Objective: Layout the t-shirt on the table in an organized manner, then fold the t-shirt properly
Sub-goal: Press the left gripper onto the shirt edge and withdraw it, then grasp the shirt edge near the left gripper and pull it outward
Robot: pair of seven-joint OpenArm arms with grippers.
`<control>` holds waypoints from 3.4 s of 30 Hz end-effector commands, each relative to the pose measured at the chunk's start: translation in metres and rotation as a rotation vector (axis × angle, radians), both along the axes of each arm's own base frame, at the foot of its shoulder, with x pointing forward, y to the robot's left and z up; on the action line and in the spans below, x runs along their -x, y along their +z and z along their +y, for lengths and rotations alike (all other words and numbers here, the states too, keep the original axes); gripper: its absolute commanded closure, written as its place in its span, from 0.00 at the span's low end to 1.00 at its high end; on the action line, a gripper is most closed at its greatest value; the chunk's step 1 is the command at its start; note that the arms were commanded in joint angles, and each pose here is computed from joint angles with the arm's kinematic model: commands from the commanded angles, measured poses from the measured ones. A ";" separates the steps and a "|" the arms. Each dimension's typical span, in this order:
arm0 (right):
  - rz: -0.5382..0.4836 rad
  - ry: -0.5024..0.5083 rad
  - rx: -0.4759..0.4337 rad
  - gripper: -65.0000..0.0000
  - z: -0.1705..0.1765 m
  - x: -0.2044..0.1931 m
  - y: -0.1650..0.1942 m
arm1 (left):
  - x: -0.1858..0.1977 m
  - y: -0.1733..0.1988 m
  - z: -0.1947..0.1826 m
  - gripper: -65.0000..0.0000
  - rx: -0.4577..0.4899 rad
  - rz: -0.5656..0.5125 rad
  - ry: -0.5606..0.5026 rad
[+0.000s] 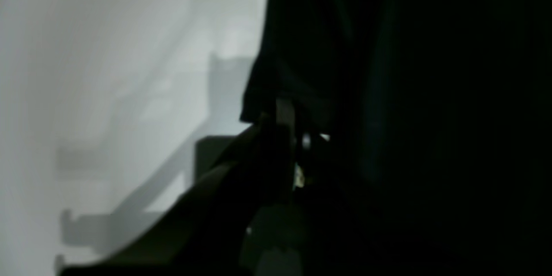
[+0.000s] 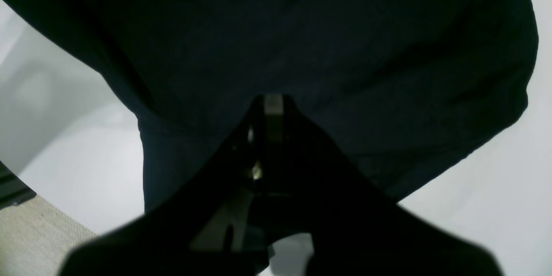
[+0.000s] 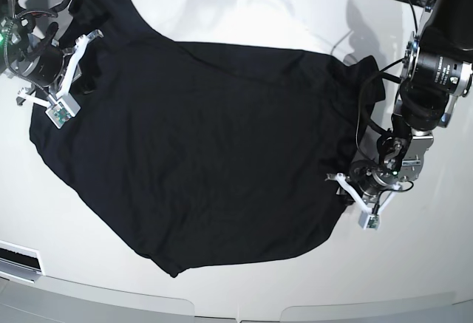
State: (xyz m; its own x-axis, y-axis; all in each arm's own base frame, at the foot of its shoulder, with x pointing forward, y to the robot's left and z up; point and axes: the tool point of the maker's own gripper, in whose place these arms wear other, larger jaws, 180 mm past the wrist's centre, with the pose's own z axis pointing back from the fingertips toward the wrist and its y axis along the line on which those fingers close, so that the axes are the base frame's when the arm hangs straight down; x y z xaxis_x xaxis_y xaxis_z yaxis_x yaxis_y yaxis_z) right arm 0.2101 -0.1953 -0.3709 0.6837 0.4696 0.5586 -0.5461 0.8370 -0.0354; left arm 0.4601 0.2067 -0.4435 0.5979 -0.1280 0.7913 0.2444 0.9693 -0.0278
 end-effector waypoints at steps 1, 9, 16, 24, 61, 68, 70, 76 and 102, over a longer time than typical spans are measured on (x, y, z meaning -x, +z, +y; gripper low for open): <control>-0.035 0.008 -0.004 1.00 -0.001 -0.007 0.009 | -0.018 0.022 0.000 1.00 0.013 -0.062 0.001; -0.020 0.007 0.006 1.00 -0.002 -0.004 0.008 | -0.017 0.018 0.011 1.00 -0.055 -0.046 0.008; -0.016 0.007 0.006 1.00 -0.002 -0.004 0.007 | -0.017 0.031 0.085 1.00 -0.208 -0.075 0.183; -0.015 0.007 0.002 1.00 -0.002 -0.004 0.007 | -0.016 0.045 0.079 1.00 -0.023 -0.086 0.121; 0.014 -0.024 0.022 1.00 -0.007 -0.001 0.004 | -0.026 0.060 0.127 1.00 -0.221 -0.095 0.180; 0.016 -0.024 -0.039 1.00 0.002 -0.001 0.007 | -0.046 0.133 0.168 1.00 -0.059 -0.164 0.230; 0.016 -0.022 -0.082 1.00 0.008 -0.001 0.010 | -0.045 0.138 0.148 1.00 0.046 -0.127 0.146; 0.005 -0.024 -0.077 0.81 0.007 -0.004 0.011 | -0.032 0.133 0.106 1.00 0.285 0.026 0.054; 0.004 -0.042 -0.082 0.63 0.007 -0.005 0.011 | 0.108 -0.023 -0.015 0.62 0.674 0.509 0.038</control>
State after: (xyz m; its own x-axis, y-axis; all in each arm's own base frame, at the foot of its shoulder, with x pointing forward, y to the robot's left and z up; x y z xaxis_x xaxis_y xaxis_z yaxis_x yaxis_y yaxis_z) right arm 0.2075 -0.1882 -0.3698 0.7299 0.3909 0.5607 -0.5025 0.8630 0.0525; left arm 0.3544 0.1925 -0.4650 0.8844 0.3209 0.3390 0.0155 0.7057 -0.7083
